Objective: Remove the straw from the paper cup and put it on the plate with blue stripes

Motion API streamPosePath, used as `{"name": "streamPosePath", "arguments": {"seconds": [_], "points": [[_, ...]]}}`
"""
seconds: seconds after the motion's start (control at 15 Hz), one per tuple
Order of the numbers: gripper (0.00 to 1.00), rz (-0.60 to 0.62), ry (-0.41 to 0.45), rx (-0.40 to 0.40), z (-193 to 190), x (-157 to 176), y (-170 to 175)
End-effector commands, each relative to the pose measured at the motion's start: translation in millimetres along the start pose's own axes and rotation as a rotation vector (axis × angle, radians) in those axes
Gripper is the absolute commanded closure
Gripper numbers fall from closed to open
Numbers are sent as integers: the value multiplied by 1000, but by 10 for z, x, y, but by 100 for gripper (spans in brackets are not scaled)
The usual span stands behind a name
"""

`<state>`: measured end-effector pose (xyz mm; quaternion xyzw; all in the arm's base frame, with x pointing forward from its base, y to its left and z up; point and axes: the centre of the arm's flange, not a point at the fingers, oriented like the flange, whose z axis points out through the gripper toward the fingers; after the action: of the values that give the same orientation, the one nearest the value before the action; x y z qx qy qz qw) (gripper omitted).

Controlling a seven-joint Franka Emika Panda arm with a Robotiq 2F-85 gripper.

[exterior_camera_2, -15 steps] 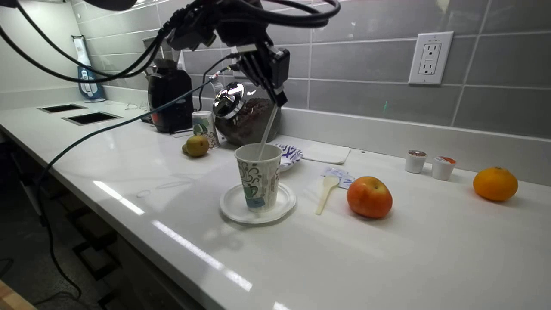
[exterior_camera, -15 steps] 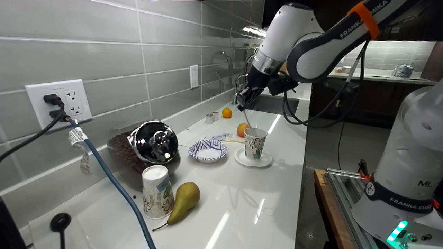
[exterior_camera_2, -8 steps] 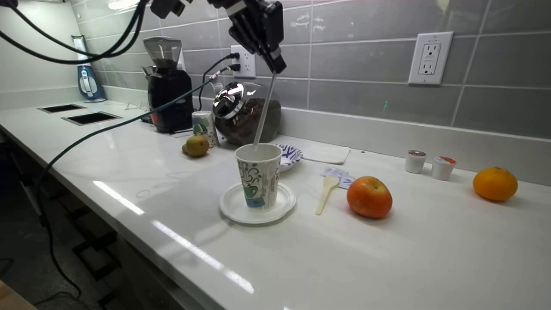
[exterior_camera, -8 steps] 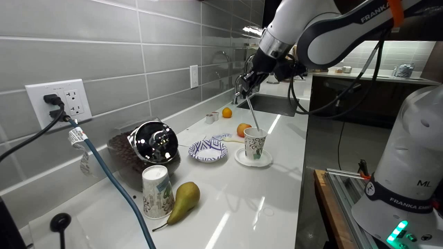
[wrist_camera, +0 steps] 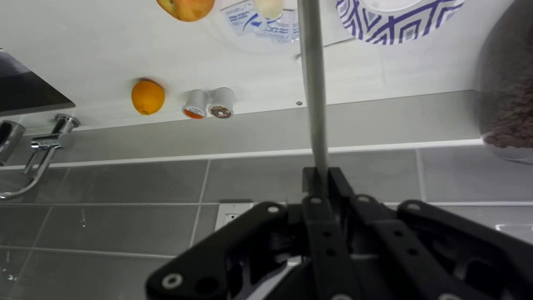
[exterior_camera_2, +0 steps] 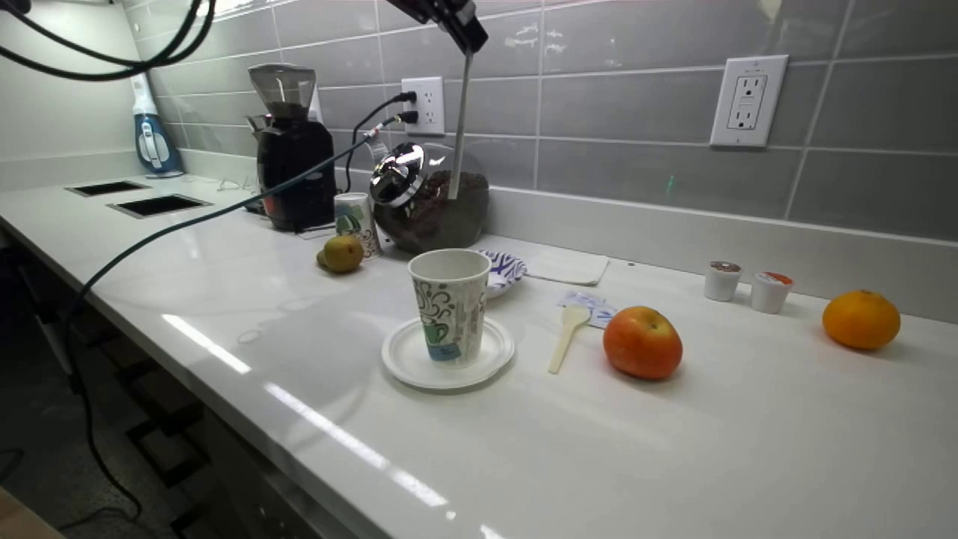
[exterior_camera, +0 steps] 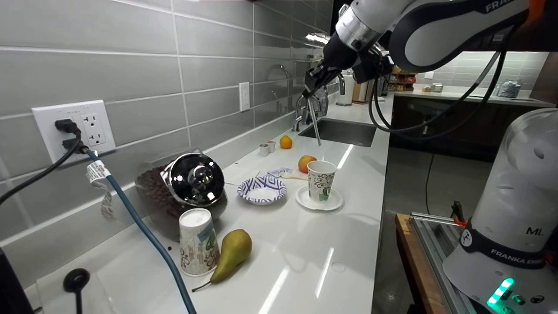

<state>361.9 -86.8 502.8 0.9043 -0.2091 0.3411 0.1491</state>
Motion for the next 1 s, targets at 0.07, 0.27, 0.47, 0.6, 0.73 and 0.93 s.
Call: {"name": "streamPosePath", "arguments": {"seconds": [0.07, 0.27, 0.47, 0.6, 0.73, 0.93], "points": [[98, -41, 5, 141, 34, 55, -108], [98, -66, -10, 238, 193, 111, -223], [98, -86, -16, 288, 380, 171, -262], [98, -99, -22, 290, 522, 214, -229], [98, -123, -11, 303, 666, 254, -194], [98, -147, -13, 323, 921, 299, -181]]}}
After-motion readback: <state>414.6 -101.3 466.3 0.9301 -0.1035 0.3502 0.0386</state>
